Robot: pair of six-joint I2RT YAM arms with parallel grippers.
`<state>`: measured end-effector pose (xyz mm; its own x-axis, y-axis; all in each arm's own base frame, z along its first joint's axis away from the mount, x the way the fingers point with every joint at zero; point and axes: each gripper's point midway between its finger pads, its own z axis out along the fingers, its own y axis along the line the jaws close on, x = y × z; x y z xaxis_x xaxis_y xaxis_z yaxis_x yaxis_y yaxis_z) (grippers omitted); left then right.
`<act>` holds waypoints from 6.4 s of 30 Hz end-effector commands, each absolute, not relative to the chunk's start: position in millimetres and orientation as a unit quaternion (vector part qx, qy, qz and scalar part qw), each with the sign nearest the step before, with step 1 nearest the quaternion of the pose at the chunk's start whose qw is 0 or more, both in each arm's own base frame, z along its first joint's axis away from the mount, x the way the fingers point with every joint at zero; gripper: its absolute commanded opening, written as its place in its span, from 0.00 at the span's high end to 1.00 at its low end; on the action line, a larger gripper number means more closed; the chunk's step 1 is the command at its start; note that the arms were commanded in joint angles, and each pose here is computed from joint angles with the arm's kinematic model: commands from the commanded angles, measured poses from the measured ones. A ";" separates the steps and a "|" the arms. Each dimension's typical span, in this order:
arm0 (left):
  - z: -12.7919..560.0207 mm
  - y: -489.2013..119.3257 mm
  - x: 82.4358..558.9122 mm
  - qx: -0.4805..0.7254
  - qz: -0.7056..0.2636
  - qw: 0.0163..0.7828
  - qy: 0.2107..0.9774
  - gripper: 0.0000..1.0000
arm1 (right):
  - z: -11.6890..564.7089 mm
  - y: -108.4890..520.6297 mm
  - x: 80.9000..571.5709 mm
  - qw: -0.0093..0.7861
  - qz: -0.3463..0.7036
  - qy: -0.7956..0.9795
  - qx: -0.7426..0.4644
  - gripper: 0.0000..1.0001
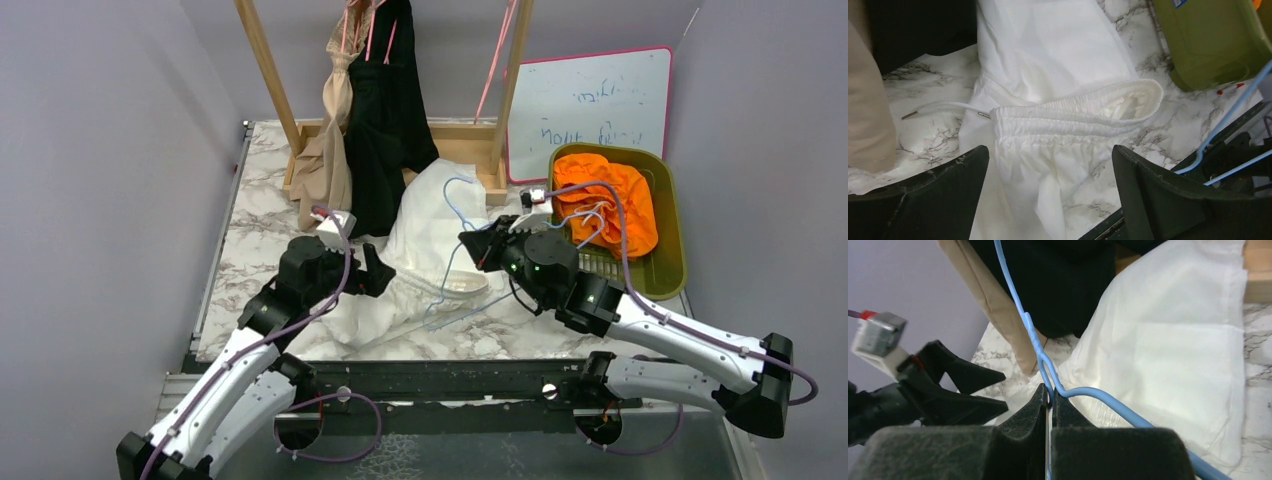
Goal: Remove the shorts from the hanger
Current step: Remove the shorts from the hanger, then place the hanger on the clothes rod.
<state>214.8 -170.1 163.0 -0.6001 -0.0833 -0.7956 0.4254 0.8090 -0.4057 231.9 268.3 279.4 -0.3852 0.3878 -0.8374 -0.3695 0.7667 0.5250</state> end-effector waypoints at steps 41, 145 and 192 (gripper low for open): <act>196.1 -271.4 93.1 0.280 -0.593 0.261 0.708 0.96 | 308.7 296.2 214.7 0.449 0.545 0.706 -0.052 0.99; 229.8 -184.6 163.0 0.071 -0.366 0.479 0.795 0.69 | 272.1 414.1 217.3 0.248 0.668 0.698 -0.071 0.99; 431.2 -250.6 305.2 0.137 -0.213 0.604 0.755 1.00 | 204.9 173.1 191.4 0.463 0.336 0.813 0.111 0.30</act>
<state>298.7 -235.5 410.7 -0.2424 -0.0825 -0.9667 0.4116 0.8935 -0.1795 189.8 190.8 216.9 -0.5631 0.4745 -0.6766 -0.2102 0.7096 0.6725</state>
